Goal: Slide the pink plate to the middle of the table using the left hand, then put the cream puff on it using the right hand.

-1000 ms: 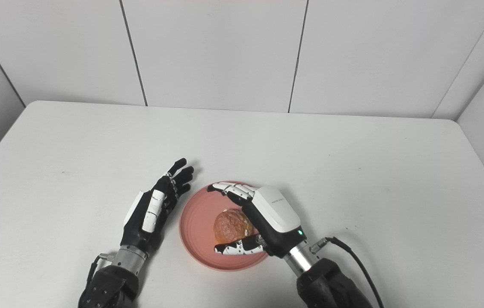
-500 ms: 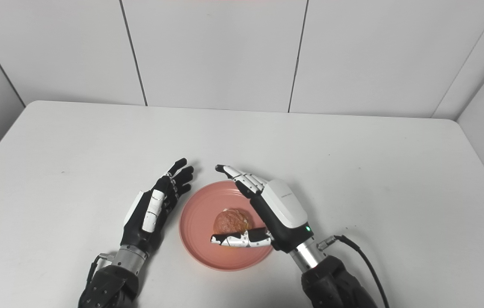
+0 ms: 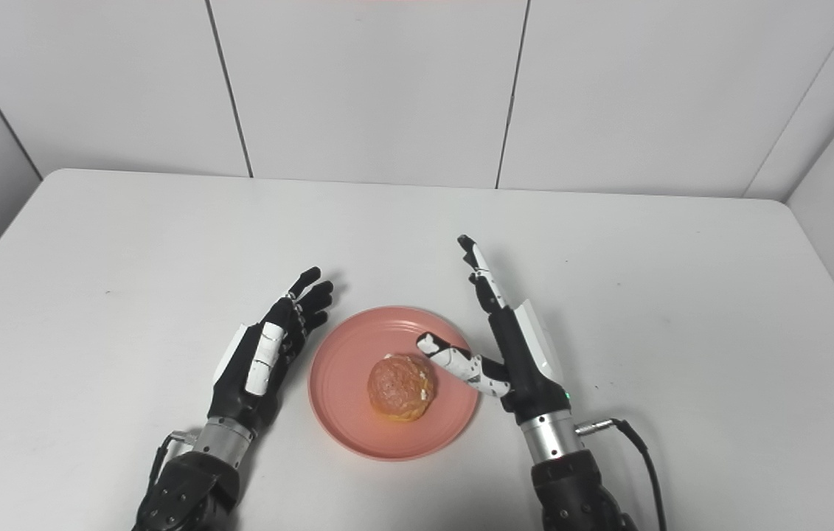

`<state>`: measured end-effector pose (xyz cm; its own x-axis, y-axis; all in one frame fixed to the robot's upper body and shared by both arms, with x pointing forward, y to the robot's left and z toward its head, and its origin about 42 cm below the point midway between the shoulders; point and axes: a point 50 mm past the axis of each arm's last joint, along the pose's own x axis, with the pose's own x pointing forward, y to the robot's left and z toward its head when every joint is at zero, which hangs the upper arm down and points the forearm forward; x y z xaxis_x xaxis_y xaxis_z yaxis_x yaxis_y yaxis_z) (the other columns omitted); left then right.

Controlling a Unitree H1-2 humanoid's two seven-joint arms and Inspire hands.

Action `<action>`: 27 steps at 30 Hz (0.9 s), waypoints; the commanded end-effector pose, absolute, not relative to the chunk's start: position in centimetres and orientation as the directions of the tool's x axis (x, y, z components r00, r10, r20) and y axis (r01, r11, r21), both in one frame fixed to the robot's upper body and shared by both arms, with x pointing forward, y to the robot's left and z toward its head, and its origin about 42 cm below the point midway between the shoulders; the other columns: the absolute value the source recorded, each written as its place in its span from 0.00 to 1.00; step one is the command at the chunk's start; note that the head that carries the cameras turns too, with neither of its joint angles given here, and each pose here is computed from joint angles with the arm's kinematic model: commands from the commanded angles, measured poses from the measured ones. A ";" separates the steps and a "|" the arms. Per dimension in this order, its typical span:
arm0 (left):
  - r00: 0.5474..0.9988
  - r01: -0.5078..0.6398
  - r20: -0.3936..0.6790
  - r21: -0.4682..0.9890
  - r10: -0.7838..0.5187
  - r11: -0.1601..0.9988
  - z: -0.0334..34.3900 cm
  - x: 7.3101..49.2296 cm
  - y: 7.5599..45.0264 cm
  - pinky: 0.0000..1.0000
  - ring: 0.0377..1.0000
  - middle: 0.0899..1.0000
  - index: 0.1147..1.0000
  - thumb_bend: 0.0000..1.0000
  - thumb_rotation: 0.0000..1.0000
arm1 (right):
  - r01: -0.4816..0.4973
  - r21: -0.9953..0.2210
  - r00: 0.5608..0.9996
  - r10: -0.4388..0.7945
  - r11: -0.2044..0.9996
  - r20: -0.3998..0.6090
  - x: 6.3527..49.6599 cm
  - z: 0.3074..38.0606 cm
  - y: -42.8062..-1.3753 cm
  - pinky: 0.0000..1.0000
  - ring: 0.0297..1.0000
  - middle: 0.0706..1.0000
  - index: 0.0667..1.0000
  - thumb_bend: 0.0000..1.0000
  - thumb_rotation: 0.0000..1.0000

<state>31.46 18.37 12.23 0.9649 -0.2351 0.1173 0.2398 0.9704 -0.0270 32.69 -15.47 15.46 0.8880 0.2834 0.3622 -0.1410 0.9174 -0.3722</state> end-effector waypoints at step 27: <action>0.957 0.209 0.212 -0.042 -0.196 0.977 11.0 31.6 18.1 0.98 0.98 0.98 0.95 0.75 0.98 | -0.133 -0.059 0.958 0.144 0.989 0.249 32.1 15.2 -14.5 1.00 1.00 1.00 1.00 0.56 0.98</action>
